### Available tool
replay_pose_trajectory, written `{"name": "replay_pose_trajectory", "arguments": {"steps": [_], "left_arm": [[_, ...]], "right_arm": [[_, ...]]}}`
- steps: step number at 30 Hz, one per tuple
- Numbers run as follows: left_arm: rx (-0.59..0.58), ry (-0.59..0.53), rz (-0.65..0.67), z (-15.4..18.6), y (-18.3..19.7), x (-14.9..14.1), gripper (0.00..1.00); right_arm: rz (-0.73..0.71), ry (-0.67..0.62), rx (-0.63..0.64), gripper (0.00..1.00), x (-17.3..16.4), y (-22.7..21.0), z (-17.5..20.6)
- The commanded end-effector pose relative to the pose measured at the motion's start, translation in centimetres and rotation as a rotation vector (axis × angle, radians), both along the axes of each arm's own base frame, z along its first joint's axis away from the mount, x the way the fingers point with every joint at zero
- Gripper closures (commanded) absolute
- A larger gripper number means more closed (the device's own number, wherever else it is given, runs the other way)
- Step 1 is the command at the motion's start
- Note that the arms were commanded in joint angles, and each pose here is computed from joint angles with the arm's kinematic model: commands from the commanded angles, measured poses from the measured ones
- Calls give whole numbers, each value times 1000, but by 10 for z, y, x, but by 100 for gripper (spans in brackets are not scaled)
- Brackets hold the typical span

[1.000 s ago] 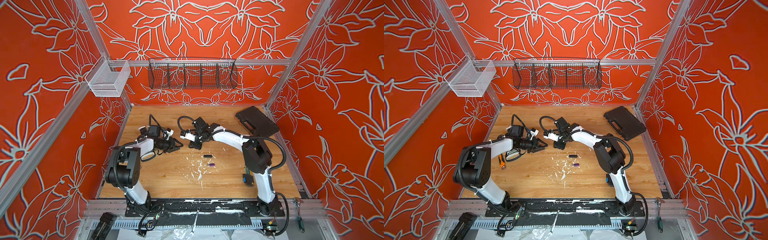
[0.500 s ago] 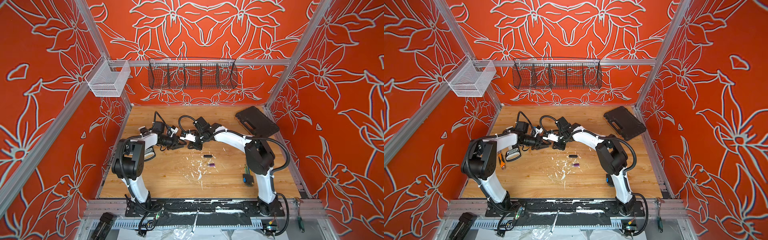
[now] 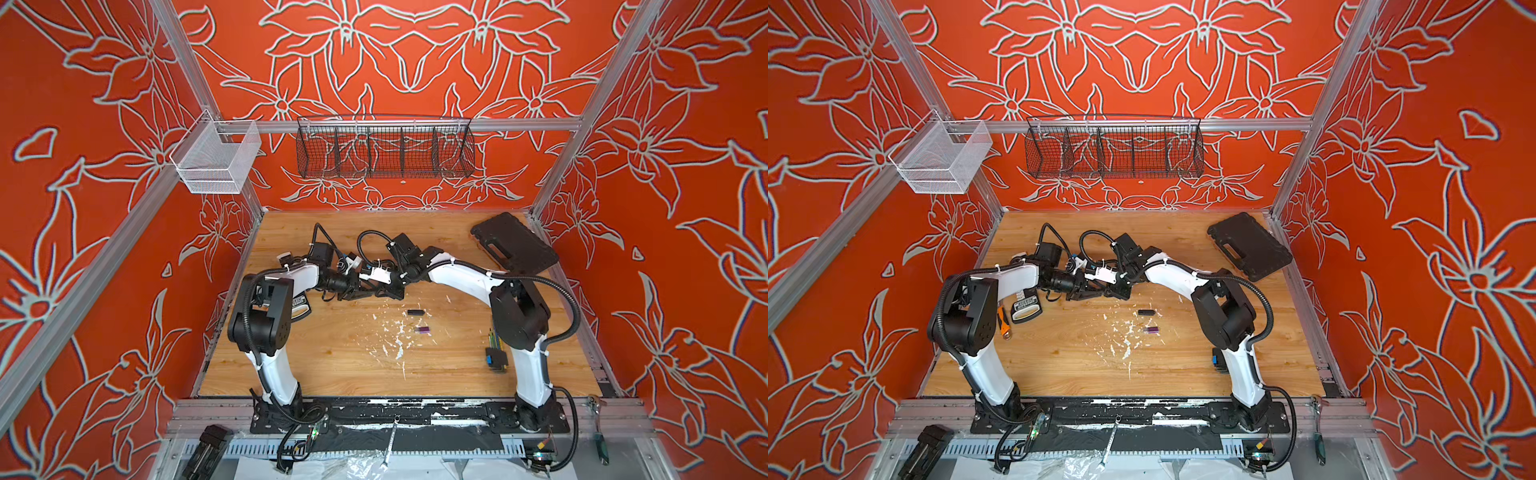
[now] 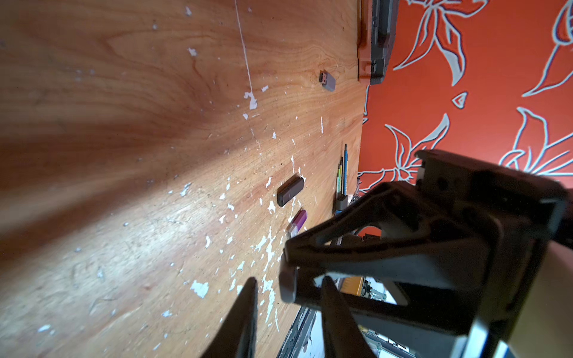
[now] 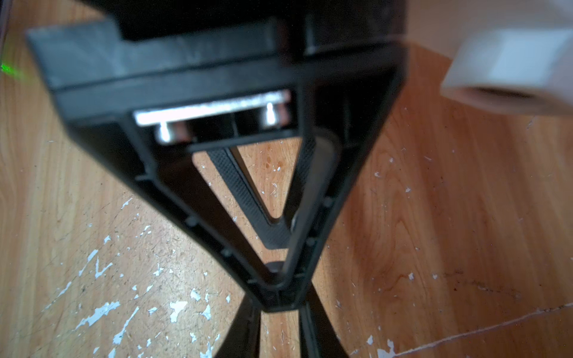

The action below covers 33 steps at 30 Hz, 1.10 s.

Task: Close the usb drive cover
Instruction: Pick up the cover from the center of the board.

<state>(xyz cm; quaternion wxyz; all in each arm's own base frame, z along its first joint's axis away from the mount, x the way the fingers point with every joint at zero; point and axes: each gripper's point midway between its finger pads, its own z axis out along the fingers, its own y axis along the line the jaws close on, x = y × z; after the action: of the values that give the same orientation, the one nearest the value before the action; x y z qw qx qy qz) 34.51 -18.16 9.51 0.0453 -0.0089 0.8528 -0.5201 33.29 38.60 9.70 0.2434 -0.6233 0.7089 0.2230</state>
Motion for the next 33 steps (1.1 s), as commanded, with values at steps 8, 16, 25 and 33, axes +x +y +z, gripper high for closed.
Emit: {"name": "replay_pose_trajectory", "arguments": {"steps": [8,16,25,33], "left_arm": [[-26,16,-29,1,-6,1,72],[-41,3,-25,8,-7,3,79],[-62,1,-28,12,-8,3,92],[-72,-1,-32,14,-9,2,100]], "right_arm": [[46,-53,65,84,-7,7,25],[50,-50,84,84,-7,10,27],[42,-52,90,84,-4,13,26],[52,-49,85,83,-5,13,26]]}}
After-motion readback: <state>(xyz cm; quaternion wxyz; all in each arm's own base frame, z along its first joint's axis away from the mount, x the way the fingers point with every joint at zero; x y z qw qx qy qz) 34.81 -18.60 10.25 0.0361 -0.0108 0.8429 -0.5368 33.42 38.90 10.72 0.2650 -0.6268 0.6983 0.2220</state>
